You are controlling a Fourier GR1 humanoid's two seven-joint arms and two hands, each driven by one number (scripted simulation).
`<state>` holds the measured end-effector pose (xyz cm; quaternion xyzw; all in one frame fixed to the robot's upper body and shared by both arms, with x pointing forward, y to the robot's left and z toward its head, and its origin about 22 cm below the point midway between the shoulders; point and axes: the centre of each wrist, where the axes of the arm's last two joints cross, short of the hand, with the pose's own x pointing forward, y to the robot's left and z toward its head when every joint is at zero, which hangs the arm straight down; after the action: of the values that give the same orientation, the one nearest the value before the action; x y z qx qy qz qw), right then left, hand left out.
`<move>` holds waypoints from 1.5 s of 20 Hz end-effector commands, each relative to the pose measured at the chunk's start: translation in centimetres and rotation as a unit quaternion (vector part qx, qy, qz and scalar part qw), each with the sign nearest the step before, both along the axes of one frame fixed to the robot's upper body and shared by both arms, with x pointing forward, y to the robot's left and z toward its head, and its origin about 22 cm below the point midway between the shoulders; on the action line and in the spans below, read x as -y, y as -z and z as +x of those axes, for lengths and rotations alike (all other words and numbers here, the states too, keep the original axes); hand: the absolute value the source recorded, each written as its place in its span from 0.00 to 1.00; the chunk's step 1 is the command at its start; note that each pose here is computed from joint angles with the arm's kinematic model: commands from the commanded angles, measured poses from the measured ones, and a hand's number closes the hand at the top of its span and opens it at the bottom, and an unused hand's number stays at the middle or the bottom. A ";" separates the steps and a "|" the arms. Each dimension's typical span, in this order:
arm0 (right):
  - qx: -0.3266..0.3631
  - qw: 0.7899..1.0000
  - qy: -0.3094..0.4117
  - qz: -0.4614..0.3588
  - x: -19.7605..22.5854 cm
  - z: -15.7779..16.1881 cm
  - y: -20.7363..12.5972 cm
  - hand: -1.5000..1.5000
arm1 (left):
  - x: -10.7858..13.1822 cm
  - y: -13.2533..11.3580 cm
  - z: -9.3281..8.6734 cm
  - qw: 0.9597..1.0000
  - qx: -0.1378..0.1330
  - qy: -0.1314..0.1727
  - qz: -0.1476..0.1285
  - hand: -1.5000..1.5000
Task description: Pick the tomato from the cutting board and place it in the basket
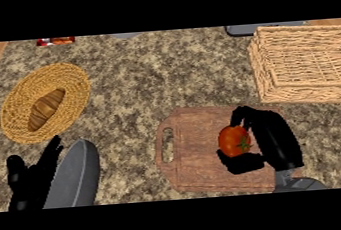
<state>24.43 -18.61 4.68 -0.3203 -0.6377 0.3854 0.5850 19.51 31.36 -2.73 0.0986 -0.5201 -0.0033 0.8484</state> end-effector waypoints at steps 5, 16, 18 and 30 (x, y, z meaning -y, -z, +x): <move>0.125 0.965 0.107 0.205 -1.5 -1.5 -11.6 1.00 | 0.2 1.4 -0.6 0.999 -0.051 0.008 -0.015 0.50; 0.158 0.938 0.241 0.195 3.6 0.0 -22.8 1.00 | 0.8 2.6 -0.4 0.999 -0.048 0.018 -0.016 0.50; 0.159 0.935 0.254 0.191 3.3 1.3 -25.3 1.00 | 2.1 3.1 0.2 0.999 -0.047 0.016 -0.022 0.50; 0.125 0.942 0.274 0.147 12.0 6.6 -25.2 1.00 | 2.0 3.0 -0.1 0.999 -0.041 0.023 -0.027 0.50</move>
<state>29.56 -28.48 30.23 -0.4379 -0.6535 0.0575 0.6147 20.76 30.15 -3.07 0.0878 -0.5310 -0.0237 0.8425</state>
